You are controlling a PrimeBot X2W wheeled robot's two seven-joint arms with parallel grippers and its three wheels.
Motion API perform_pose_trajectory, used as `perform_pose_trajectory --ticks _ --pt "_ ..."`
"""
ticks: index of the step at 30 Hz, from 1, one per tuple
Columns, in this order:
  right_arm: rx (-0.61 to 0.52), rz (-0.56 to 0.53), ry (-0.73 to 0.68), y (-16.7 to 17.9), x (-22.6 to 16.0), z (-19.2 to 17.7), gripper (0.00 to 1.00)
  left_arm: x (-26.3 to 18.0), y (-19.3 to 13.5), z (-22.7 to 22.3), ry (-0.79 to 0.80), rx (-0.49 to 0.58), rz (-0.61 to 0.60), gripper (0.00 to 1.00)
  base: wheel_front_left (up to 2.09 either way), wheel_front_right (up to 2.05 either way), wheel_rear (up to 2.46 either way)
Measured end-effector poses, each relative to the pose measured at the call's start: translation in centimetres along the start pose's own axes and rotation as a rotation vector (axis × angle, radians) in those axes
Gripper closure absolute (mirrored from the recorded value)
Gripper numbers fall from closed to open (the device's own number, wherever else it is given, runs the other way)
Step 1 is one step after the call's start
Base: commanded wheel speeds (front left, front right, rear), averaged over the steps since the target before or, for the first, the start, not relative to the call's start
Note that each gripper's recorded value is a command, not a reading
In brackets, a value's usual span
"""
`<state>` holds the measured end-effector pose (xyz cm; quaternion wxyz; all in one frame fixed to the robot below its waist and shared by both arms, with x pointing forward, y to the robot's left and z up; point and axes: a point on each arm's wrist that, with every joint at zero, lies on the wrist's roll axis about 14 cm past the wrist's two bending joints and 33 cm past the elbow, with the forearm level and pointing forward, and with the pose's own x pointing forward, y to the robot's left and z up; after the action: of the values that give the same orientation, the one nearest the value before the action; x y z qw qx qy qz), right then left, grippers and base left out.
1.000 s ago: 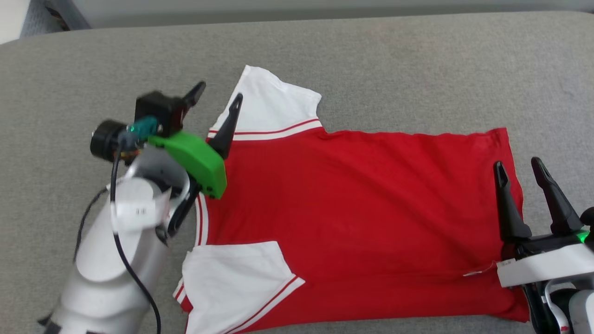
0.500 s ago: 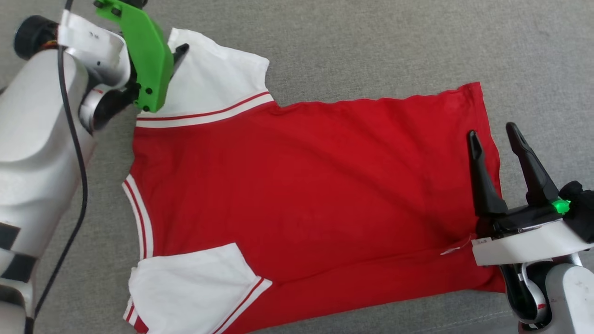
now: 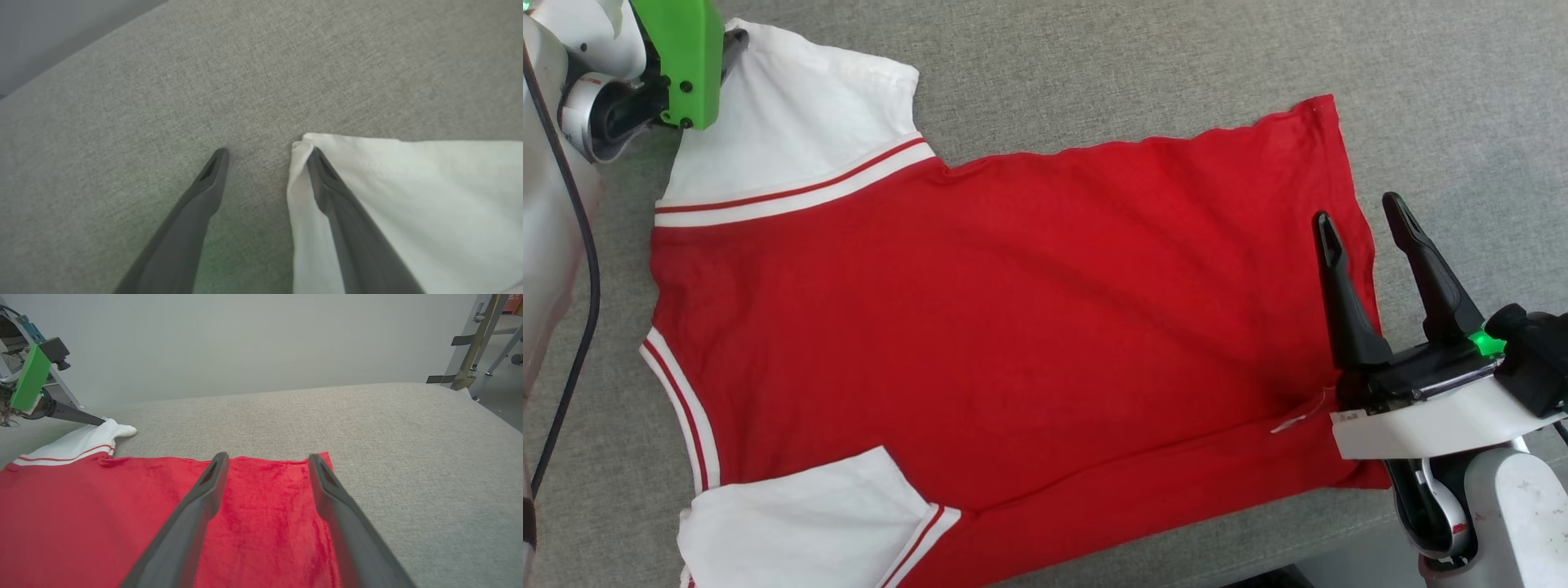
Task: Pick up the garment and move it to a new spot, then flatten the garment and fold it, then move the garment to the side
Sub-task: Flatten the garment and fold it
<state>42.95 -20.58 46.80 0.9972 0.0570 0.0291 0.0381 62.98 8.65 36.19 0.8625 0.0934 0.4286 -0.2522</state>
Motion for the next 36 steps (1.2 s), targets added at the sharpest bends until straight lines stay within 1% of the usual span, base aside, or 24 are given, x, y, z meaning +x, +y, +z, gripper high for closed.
perform_pose_trajectory --ticks 3,4,5,10,15,18,21,22,26,29,36 --pt "-0.004 -0.008 0.01 -0.3 0.0 -0.4 0.0 0.5 -0.5 -0.2 0.015 -0.009 -0.024 0.0 0.0 0.0 0.0" --pt "-0.004 -0.01 0.012 -0.4 0.0 -0.4 0.0 0.6 -0.6 -0.2 0.019 -0.009 -0.029 0.3 0.0 0.0 0.0" --pt "-0.003 -0.012 0.013 -0.5 0.1 -0.5 0.0 0.5 -0.6 -0.3 0.028 -0.007 -0.033 1.0 0.0 0.0 0.0" --pt "-0.001 -0.018 0.014 -0.7 0.2 -0.6 0.0 0.3 -1.7 -0.6 0.04 -0.011 -0.075 1.0 0.0 0.0 0.0" --pt "-0.002 -0.019 0.008 -0.8 0.3 -0.3 0.0 -0.2 -1.9 0.2 -0.023 -0.04 -0.083 1.0 0.0 0.0 0.0" --pt "-0.016 -0.021 0.029 -1.2 0.2 -0.2 0.0 -0.9 -2.1 0.5 -0.062 -0.057 -0.084 1.0 0.0 0.0 0.0" --pt "-0.048 -0.01 0.101 -1.7 -0.1 -0.6 0.0 -1.9 -2.6 0.6 -0.095 -0.07 -0.087 1.0 0.0 0.0 0.0" --pt "-0.075 -0.003 0.141 -2.1 -0.2 -0.6 0.0 -2.8 -2.5 0.7 -0.112 -0.07 -0.081 1.0 0.0 0.0 0.0" --pt "-0.137 0.022 0.228 -2.6 0.2 -0.1 0.0 -5.1 -2.1 1.6 -0.181 -0.096 -0.067 1.0 0.0 0.0 0.0" --pt "-0.161 0.039 0.312 -3.0 0.9 -0.1 0.0 -7.0 -2.2 2.5 -0.244 -0.128 -0.071 1.0 0.0 0.0 0.0" --pt "-0.196 0.068 0.548 -3.9 2.8 -1.3 0.0 -11.1 -3.6 2.9 -0.34 -0.121 -0.086 1.0 0.0 0.0 0.0"
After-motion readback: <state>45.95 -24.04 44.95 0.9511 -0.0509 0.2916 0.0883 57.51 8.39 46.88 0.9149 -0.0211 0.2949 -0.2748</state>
